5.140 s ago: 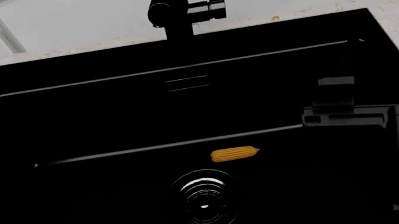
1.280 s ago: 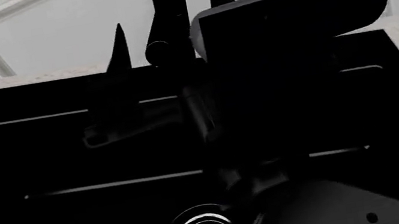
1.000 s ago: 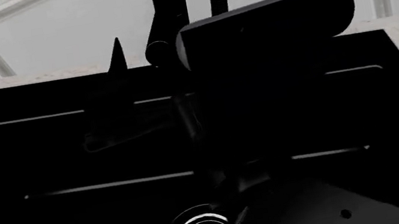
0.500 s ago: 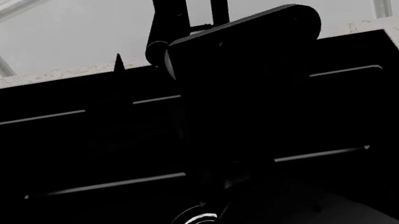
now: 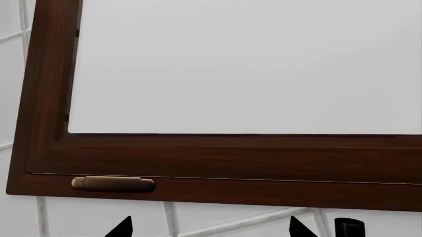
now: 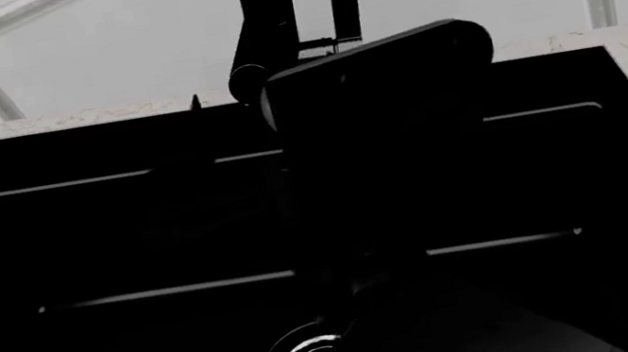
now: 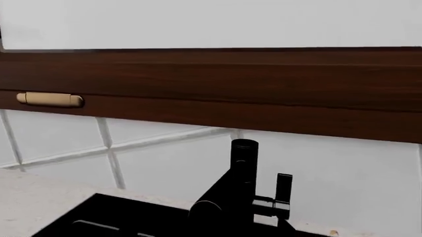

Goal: Turn the sink spout to the right.

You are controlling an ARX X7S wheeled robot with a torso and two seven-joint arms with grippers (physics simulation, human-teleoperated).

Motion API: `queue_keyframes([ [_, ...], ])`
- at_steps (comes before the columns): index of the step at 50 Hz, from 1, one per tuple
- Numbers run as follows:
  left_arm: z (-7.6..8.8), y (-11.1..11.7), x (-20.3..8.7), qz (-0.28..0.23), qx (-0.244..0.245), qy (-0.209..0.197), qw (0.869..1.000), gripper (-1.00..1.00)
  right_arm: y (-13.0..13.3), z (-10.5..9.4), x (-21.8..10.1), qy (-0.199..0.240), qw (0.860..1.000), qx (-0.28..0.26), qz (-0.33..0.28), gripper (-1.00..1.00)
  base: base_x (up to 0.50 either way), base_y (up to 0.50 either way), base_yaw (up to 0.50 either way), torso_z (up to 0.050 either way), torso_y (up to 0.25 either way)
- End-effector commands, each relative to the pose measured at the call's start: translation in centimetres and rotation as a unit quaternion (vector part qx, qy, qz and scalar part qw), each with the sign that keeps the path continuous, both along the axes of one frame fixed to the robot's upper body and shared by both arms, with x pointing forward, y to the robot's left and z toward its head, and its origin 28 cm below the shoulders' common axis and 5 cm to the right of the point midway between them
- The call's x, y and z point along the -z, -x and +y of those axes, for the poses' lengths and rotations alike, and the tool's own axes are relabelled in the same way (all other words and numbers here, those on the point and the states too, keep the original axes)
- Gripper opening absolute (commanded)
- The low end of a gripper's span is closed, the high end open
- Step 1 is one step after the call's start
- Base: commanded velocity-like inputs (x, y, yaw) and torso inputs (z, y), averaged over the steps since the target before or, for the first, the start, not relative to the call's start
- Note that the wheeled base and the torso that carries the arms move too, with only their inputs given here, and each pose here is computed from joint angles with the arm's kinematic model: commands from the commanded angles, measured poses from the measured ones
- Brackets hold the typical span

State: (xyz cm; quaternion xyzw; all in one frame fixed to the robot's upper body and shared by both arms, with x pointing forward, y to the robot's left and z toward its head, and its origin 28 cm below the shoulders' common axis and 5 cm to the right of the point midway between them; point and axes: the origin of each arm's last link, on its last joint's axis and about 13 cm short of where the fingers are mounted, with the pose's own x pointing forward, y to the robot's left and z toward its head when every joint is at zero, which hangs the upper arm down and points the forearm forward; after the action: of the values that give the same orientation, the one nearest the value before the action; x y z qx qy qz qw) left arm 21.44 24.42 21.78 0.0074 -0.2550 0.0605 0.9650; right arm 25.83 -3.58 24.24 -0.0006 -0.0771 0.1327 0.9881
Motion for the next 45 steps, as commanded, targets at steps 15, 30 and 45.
queue_keyframes([
  [15,0.1,0.1,0.0,-0.012,0.001,0.004,1.0,1.0,-3.3,0.3,1.4,-0.016,1.0,0.013,0.014,1.0,0.0,0.0,0.0,0.0,0.0],
  [30,0.0,0.1,-0.1,-0.009,0.006,0.001,1.0,1.0,-4.6,0.4,2.2,-0.013,1.0,0.017,0.023,1.0,0.0,0.0,0.0,0.0,0.0],
  [45,-0.2,0.3,-0.5,-0.013,0.011,0.002,1.0,1.0,-5.6,1.3,2.5,-0.023,0.999,0.01,0.023,1.0,0.0,0.0,0.0,0.0,0.0],
])
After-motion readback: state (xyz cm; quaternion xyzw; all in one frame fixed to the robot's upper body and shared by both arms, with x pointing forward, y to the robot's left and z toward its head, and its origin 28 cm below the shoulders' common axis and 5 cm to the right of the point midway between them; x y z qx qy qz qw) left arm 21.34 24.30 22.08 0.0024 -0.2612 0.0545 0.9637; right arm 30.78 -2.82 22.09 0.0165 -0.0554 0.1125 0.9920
